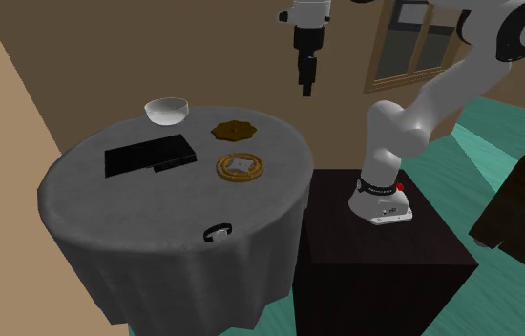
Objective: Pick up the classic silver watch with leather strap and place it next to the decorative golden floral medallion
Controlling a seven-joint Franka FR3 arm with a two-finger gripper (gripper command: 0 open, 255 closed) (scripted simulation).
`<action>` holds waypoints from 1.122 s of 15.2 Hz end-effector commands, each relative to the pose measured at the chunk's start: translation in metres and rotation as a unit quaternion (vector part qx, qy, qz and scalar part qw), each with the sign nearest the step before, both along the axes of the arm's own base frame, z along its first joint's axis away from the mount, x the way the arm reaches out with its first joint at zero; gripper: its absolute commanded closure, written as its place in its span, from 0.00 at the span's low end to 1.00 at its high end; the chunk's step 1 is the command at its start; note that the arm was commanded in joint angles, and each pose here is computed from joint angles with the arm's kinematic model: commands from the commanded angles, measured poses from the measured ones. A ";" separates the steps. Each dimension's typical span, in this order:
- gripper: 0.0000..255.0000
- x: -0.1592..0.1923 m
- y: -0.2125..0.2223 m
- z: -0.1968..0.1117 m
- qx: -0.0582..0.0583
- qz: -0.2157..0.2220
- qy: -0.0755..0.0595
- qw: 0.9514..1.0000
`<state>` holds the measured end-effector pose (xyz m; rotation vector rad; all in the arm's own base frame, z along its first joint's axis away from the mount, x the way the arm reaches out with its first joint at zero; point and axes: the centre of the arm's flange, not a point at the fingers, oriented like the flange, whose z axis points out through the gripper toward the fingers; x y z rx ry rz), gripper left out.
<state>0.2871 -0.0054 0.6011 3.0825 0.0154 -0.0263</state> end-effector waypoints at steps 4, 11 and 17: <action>0.00 0.012 0.031 -0.022 -0.008 -0.001 -0.015 1.000; 0.00 0.041 0.104 -0.074 -0.027 -0.003 -0.048 0.998; 0.00 0.069 0.164 -0.118 -0.043 -0.005 -0.077 0.996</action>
